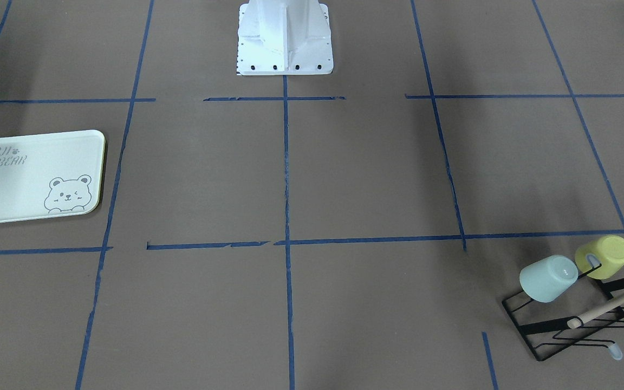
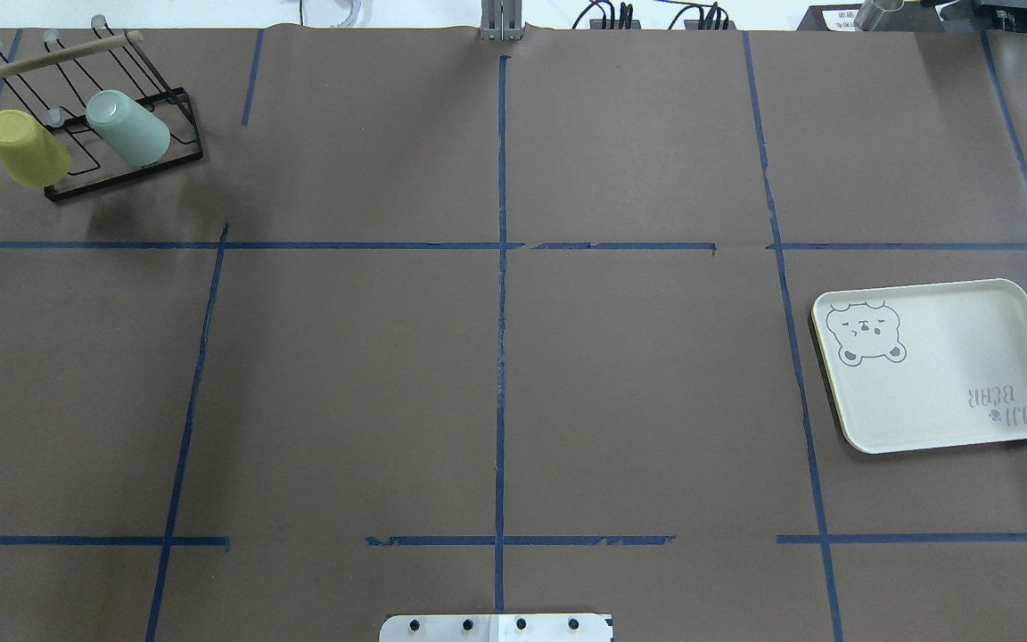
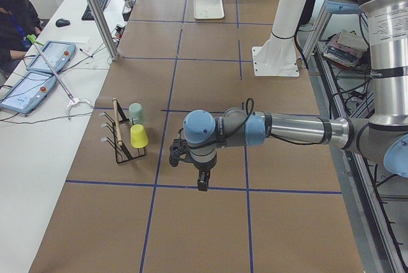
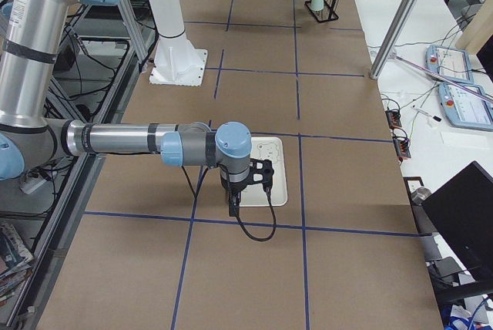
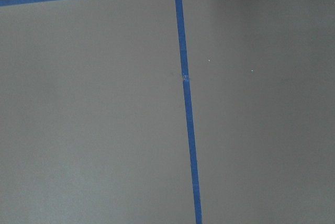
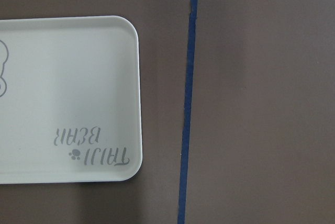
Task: Left arm grabs green cup and hands to right arm on tray
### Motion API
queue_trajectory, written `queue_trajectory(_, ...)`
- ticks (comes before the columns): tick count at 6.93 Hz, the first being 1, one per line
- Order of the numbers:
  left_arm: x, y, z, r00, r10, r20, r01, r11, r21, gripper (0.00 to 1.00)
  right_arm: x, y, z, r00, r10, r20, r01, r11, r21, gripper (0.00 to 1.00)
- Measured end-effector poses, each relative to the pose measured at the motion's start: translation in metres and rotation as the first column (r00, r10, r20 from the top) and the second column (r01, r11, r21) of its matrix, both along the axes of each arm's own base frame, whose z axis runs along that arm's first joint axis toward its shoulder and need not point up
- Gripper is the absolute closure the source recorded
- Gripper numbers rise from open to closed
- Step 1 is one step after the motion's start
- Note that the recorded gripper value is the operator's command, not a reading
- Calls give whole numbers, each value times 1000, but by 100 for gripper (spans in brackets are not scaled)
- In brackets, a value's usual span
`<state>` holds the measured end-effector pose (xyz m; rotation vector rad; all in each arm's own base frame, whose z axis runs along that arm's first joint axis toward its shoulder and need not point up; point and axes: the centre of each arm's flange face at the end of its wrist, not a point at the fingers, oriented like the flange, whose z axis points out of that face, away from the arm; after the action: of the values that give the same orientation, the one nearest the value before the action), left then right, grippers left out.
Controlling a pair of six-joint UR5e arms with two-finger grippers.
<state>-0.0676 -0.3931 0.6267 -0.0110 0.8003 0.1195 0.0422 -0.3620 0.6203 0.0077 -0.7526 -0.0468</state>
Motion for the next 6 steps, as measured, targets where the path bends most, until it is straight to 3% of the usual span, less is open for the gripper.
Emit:
queue_trajectory(4,1,-5,-4,1000,0,0,0,1000,15,0,0,0,-2,1000,0,1,0,1000,4,0)
queue_trajectory(6,1,-46,-44,1000,-2,-3,3,986,166,0,0,-1,-2,1000,1,1,-1,1000,3,0)
